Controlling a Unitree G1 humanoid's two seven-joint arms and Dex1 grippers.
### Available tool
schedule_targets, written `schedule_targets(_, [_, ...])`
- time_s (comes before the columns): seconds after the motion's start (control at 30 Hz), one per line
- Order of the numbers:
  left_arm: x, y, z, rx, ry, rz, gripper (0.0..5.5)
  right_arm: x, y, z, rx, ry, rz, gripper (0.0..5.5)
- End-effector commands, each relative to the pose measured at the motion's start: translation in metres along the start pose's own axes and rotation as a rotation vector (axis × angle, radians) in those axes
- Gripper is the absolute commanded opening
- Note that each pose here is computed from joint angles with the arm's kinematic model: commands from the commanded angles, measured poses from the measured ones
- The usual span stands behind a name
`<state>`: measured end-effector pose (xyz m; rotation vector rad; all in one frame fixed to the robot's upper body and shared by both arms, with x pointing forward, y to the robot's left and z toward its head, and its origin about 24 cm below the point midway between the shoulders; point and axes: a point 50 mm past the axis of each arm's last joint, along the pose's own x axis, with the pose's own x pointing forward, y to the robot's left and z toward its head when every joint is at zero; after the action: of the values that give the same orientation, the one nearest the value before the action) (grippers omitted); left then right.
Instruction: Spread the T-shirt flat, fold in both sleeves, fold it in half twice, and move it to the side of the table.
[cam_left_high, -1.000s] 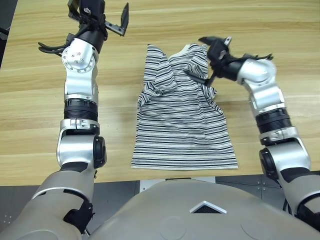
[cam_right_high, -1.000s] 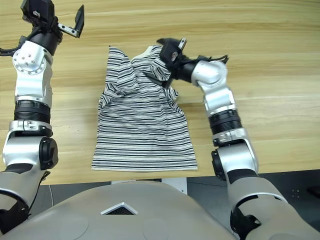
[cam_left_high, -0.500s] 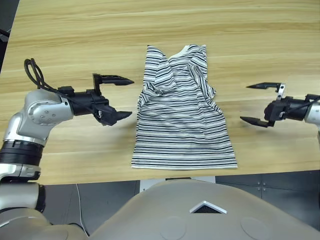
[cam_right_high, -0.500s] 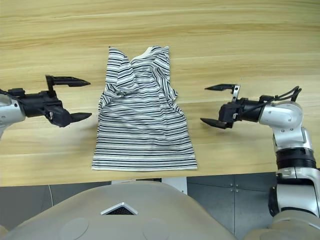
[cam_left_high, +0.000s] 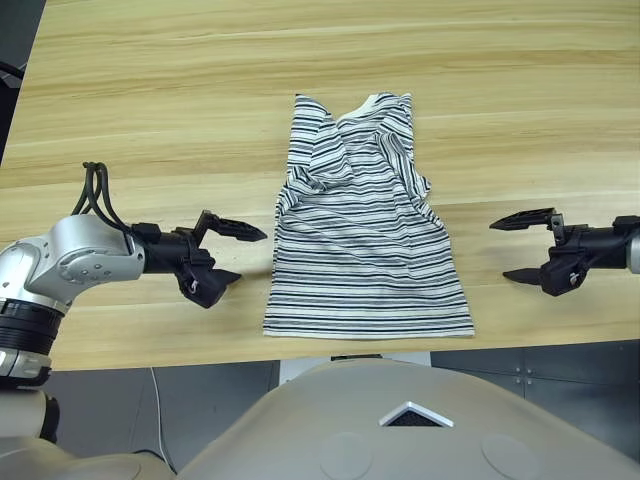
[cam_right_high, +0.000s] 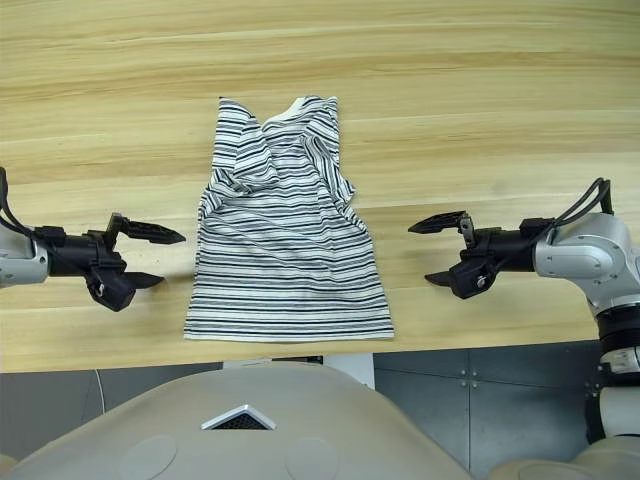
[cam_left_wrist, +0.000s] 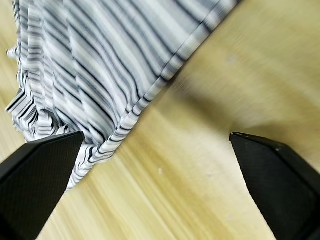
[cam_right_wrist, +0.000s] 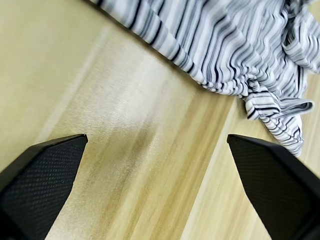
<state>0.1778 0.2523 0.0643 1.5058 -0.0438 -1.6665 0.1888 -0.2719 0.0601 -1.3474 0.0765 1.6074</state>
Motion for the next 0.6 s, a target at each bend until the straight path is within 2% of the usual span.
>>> schedule_targets(0.03, [0.009, -0.022, 0.014, -0.055, -0.064, -0.097, 5.5, 0.017, 0.026, 0.016, 0.046, -0.079, 0.137, 5.19])
schedule_targets(0.3, [0.012, -0.005, 0.036, -0.071, -0.135, -0.062, 5.5, 0.028, 0.039, 0.042, 0.086, -0.164, 0.185, 5.19])
schedule_targets(0.6, [0.021, -0.01, 0.042, -0.096, -0.172, -0.064, 5.5, 0.041, 0.041, 0.05, 0.1, -0.211, 0.174, 5.19])
